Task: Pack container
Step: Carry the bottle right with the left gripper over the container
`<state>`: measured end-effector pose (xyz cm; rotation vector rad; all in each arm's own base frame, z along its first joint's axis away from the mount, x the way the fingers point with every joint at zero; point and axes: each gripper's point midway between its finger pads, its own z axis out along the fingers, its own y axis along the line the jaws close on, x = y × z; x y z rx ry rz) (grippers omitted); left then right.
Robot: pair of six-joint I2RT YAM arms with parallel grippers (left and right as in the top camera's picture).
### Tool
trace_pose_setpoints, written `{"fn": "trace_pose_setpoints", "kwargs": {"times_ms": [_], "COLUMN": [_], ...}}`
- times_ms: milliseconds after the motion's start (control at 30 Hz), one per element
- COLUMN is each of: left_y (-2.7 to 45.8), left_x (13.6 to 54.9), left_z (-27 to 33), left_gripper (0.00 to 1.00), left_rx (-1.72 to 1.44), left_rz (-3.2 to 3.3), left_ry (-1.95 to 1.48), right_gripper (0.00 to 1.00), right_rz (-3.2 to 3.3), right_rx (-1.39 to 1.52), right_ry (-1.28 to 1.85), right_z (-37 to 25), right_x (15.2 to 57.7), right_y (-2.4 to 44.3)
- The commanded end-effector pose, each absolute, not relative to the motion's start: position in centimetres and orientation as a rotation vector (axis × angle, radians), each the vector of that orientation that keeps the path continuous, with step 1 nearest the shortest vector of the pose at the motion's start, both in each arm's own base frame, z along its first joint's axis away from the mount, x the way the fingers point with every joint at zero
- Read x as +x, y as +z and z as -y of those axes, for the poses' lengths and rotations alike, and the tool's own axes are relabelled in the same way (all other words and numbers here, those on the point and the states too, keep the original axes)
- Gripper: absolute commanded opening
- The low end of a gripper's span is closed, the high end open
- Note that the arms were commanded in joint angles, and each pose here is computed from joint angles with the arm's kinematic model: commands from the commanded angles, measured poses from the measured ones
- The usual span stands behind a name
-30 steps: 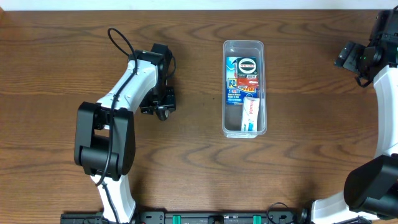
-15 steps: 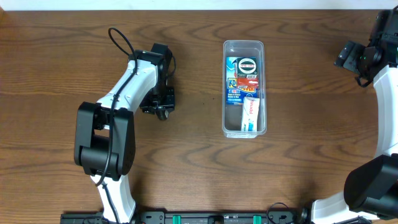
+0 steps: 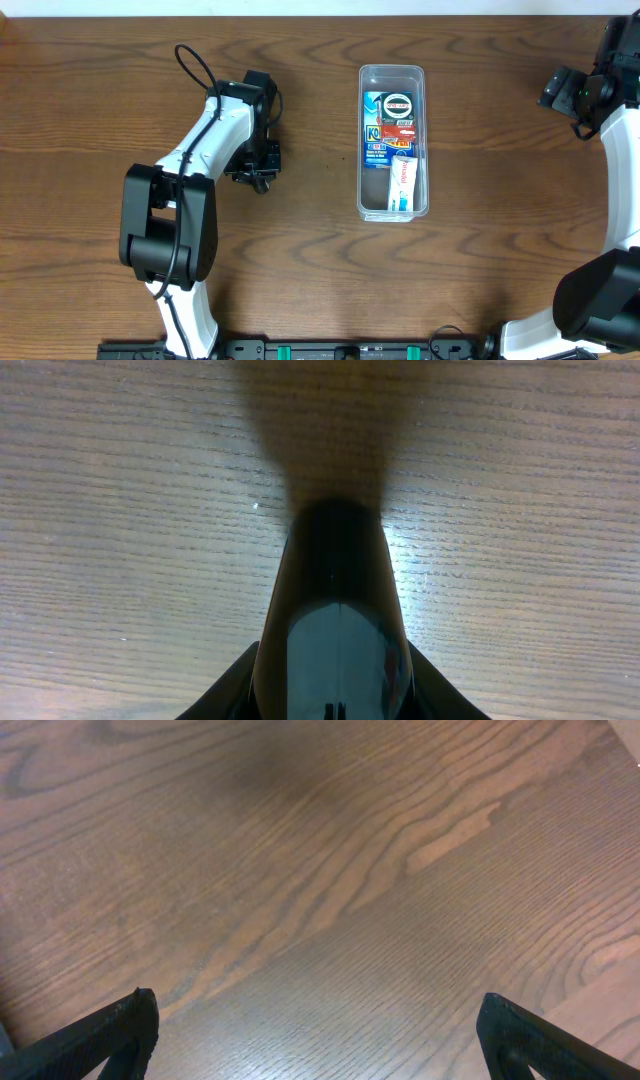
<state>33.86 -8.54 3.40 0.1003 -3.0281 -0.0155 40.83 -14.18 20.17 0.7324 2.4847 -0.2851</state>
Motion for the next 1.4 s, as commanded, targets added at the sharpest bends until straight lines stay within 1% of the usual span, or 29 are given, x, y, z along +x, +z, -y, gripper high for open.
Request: {"fn": "trace_pose_setpoints", "kwargs": {"times_ms": [0,267,467,600,733,800,900,1167,1267,1367], "left_y": [3.3,5.6,8.5,12.0,16.9,19.3,21.7,22.4,22.5,22.0], "left_x": [33.8,35.2,36.1,36.6,37.2,37.0,35.9,32.3,31.6,31.7], "left_z": [8.3,10.4,11.3,12.9,15.3,16.9,19.6,27.4,30.0,30.8], "left_gripper": [0.34,0.33,0.33,0.33,0.33,0.33,0.33,0.33,0.33,0.33], "left_rx": [0.101,0.105,0.082,0.022,-0.05,-0.079,-0.157,-0.321,-0.349,-0.292], "left_rz": [3.02,3.043,3.067,3.117,3.22,3.267,3.316,3.316,3.33,3.379], "left_ry": [-0.027,0.143,0.165,0.19,0.257,0.3,0.365,0.474,0.526,0.469], "right_gripper": [0.99,0.99,0.99,0.99,0.99,0.99,0.99,0.99,0.99,0.99], "right_rz": [-2.497,-2.497,-2.497,-2.497,-2.497,-2.497,-2.497,-2.497,-2.497,-2.497], "right_rx": [0.727,0.727,0.727,0.727,0.727,0.727,0.727,0.727,0.727,0.727], "right_ry": [-0.306,-0.306,-0.306,-0.306,-0.306,-0.306,-0.306,-0.306,-0.306,-0.306], "right_z": [14.5,14.5,14.5,14.5,14.5,14.5,14.5,14.5,14.5,14.5], "right_x": [40.7,40.8,40.7,40.7,40.7,40.7,40.8,40.7,40.7,40.7], "right_y": [19.8,19.8,19.8,19.8,19.8,19.8,19.8,19.8,19.8,19.8]}}
